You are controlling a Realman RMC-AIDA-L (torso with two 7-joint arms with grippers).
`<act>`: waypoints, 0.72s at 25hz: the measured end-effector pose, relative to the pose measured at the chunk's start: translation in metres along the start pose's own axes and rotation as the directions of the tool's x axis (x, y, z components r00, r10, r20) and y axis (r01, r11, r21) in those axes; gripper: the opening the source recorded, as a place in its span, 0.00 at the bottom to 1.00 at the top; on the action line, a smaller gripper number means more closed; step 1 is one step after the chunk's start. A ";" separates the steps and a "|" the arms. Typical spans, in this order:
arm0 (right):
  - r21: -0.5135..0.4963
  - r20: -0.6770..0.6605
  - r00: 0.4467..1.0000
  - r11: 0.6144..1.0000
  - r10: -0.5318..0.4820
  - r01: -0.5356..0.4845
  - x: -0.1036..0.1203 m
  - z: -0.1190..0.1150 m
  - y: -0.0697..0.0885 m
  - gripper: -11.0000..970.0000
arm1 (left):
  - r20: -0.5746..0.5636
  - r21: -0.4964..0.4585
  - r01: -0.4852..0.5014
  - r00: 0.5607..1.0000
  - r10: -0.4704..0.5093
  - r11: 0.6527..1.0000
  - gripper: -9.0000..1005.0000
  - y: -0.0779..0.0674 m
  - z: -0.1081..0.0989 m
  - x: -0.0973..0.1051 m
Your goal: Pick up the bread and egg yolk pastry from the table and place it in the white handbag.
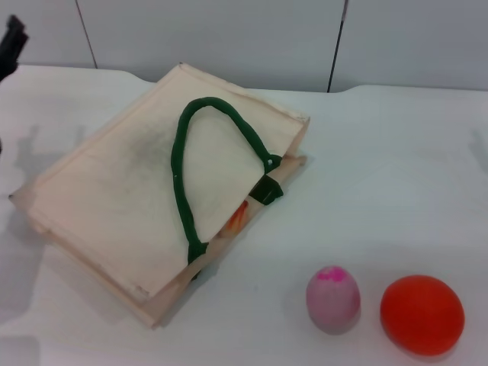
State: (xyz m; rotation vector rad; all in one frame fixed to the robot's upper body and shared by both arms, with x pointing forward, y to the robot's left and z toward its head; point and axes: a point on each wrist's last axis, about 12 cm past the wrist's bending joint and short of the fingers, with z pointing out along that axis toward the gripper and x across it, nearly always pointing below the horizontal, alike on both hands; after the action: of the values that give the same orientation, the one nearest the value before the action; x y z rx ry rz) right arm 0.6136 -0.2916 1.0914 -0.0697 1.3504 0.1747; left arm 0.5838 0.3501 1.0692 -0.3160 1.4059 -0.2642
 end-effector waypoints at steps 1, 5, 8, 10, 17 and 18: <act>0.019 0.009 1.000 1.000 0.009 -0.009 0.000 -0.003 -0.003 0.87 | 0.017 -0.021 -0.001 1.000 0.001 1.000 0.85 0.002 -0.004 0.001; 0.055 0.033 0.999 0.998 0.024 -0.025 -0.001 -0.011 -0.010 0.86 | 0.048 -0.069 -0.014 0.999 0.017 0.998 0.86 0.006 -0.014 0.003; 0.071 0.031 0.998 0.996 0.058 -0.060 0.000 -0.012 -0.012 0.86 | 0.051 -0.074 -0.041 0.998 0.045 0.996 0.86 0.005 -0.016 0.005; 0.065 0.026 0.995 0.993 0.094 -0.095 0.001 -0.011 -0.012 0.86 | 0.042 -0.076 -0.041 0.998 0.044 0.996 0.85 0.004 -0.017 0.008; 0.077 0.027 0.994 0.991 0.105 -0.107 0.001 -0.013 -0.014 0.86 | 0.023 -0.084 -0.043 0.999 0.045 0.996 0.85 0.003 -0.019 0.012; 0.080 0.026 0.994 0.991 0.105 -0.107 0.002 -0.014 -0.014 0.86 | 0.018 -0.083 -0.042 0.999 0.043 0.996 0.85 0.003 -0.020 0.013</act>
State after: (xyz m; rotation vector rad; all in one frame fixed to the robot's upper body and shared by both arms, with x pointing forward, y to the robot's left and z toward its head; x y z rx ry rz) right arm 0.6031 -0.3074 1.0860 0.0723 1.3392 0.2096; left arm 0.5661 0.3472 1.0538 -0.3556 1.4043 -0.1674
